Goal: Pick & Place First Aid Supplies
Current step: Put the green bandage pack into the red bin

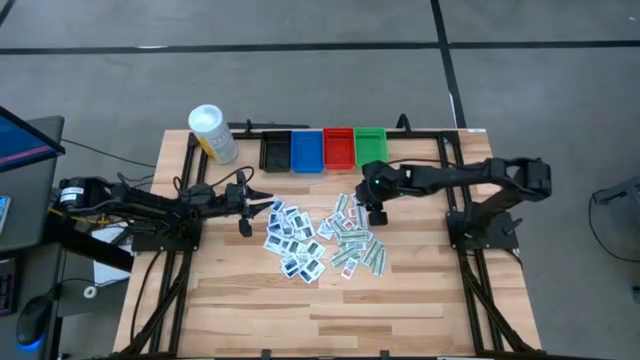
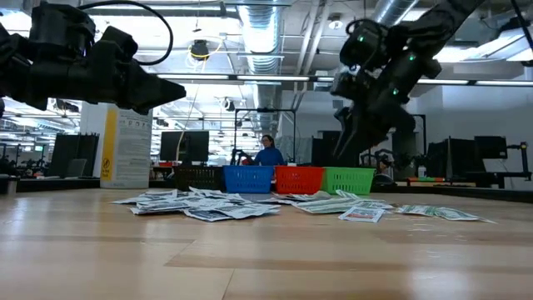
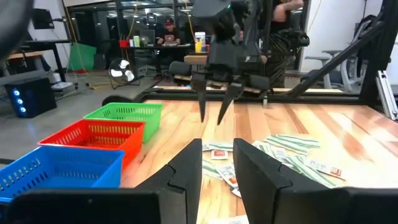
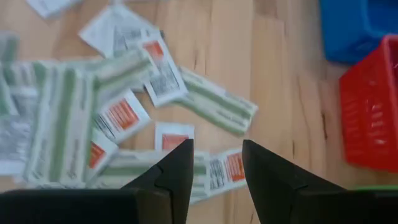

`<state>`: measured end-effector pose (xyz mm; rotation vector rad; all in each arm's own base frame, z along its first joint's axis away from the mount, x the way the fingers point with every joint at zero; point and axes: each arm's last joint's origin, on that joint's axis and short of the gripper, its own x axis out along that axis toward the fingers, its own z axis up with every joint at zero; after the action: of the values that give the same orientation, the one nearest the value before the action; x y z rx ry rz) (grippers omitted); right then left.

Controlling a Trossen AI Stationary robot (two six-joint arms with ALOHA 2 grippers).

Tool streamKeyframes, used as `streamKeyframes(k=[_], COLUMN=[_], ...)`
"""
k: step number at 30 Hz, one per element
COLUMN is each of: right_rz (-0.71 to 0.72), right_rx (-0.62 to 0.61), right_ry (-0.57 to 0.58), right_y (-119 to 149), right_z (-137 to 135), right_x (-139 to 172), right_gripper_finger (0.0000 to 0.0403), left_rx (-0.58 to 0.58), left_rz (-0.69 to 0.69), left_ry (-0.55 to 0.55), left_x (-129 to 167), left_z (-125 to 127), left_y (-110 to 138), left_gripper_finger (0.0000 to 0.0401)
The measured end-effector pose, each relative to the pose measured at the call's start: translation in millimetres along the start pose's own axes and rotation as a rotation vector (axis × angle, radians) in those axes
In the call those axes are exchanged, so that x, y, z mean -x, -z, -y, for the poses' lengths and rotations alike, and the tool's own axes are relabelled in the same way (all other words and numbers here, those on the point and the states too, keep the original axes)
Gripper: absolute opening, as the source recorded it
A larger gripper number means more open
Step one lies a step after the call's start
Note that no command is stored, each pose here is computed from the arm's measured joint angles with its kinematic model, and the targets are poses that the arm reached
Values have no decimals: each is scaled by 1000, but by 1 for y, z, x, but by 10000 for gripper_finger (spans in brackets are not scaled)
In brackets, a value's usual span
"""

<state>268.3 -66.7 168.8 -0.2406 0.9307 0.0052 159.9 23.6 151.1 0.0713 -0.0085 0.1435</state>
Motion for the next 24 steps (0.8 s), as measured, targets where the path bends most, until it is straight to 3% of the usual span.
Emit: streamKeyframes(k=[24], right_rz=[-88], right_rx=[-22], right_ry=[-86], right_y=[18], right_z=[1], right_x=[-41], right_gripper_finger=[131], left_rx=[-2], left_rz=[3], left_ry=[-3], left_x=[0], left_z=[0], left_y=[0], left_gripper_finger=[93])
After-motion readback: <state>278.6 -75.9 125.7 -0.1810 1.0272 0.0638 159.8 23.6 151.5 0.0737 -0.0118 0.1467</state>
